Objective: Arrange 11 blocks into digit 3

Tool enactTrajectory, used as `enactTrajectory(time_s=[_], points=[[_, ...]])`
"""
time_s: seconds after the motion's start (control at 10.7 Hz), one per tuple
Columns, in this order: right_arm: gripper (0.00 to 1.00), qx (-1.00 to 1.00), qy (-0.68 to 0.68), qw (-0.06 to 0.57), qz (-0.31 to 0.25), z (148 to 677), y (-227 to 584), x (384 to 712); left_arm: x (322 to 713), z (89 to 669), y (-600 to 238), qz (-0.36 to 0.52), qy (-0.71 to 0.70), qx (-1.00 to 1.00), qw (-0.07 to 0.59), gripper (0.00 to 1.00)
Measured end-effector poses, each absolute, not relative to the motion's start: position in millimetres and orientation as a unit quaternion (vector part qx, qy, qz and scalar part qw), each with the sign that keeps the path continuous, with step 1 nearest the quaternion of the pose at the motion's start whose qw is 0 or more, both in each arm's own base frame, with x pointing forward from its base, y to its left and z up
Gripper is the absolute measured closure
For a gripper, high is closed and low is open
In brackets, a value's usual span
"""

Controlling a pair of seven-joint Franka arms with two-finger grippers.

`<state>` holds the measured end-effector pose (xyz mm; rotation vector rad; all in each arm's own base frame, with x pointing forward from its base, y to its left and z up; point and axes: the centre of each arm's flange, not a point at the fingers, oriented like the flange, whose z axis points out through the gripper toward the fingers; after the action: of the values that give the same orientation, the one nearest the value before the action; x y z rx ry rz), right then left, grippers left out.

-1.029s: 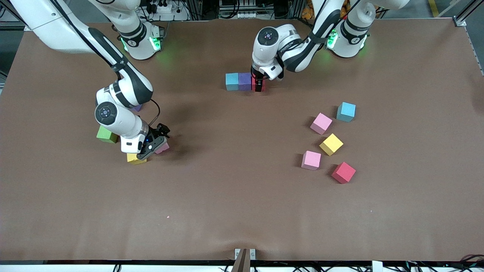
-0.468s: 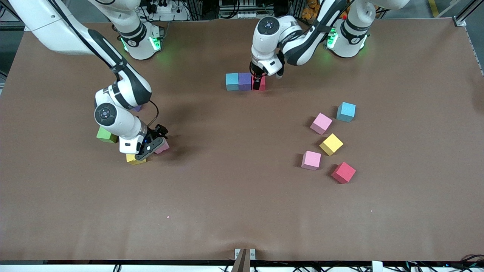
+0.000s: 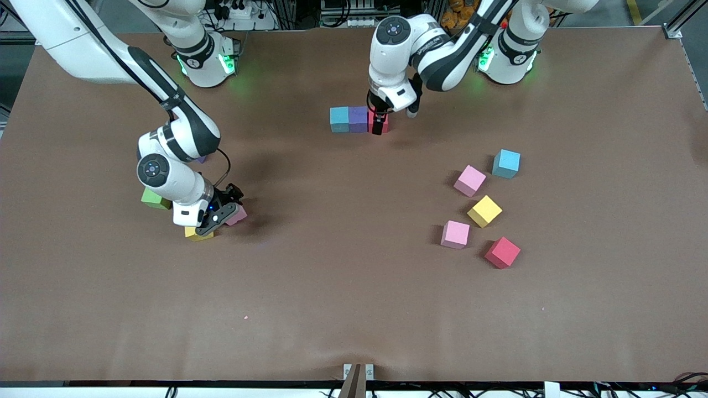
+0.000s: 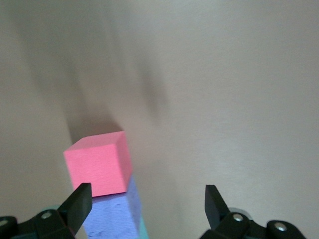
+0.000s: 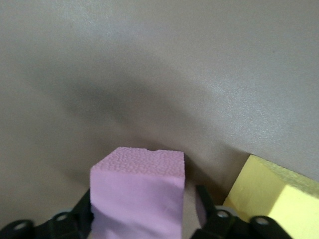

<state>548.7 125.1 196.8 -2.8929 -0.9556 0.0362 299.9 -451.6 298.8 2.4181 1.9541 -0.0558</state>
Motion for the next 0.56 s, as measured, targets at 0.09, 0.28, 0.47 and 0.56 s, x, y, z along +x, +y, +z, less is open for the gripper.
enactTrajectory(time_s=[0.09,0.28,0.47,0.56], points=[[0.39,-0.949,-0.312,0.047,0.01,198,125,550,316,310,-450,-0.017,0.622,0.783,0.016,0.0],[0.41,-0.95,-0.311,0.042,0.0,209,132,554,351,340,-446,-0.022,0.598,0.801,0.014,0.0],[0.41,-0.96,-0.279,0.032,-0.001,227,157,552,385,361,-431,-0.033,0.551,0.833,0.013,0.0],[0.41,-0.966,-0.258,0.027,0.0,237,180,545,398,367,-421,-0.036,0.525,0.85,0.008,0.0]])
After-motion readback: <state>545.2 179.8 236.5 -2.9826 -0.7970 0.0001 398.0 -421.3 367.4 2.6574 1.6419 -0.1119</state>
